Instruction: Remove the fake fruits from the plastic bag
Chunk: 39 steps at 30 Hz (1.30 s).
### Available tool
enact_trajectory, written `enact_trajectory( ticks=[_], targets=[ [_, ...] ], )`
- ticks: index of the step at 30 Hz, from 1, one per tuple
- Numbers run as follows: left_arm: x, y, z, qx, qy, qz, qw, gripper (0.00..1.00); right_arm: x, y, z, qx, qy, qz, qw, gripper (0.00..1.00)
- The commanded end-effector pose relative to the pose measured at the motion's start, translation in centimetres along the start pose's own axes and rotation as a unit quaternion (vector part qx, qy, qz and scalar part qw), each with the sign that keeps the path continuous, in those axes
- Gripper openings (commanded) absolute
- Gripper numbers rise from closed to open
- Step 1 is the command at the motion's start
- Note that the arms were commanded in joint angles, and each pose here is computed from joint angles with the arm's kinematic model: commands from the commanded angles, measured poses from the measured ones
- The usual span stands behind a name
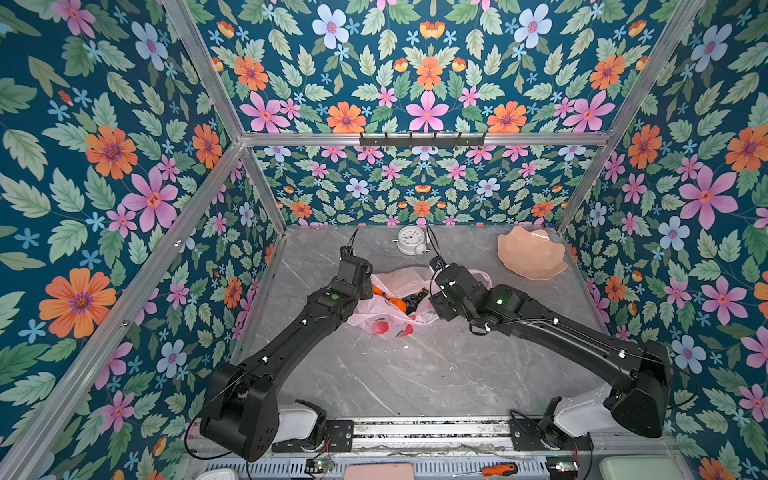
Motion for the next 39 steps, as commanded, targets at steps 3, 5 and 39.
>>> enact_trajectory(
  ticks=[3, 5, 39],
  targets=[
    [0.2, -0.2, -0.7, 0.001, -0.013, 0.002, 1.0, 0.0, -2.6, 0.0, 0.4, -0.003, 0.026, 0.038, 0.999, 0.85],
    [0.3, -0.2, -0.7, 0.002, -0.012, 0.006, 1.0, 0.0, -3.8, -0.1, 0.5, 0.004, 0.039, 0.062, 0.997, 0.88],
    [0.3, 4.5, 0.0, 0.074, -0.017, 0.009, 0.997, 0.0, -9.9, -8.8, 0.6, -0.158, 0.068, 0.101, 0.98, 0.0]
  ],
)
Point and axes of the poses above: each gripper's point midway between its finger pads, its own x axis back along the fingers, its own y axis along the line the jaws close on, z = x × y, the point moved 2 cm from there along x, back along the fingers, and after that the axes turned 14 degrees about x, right-handed, at the moved point
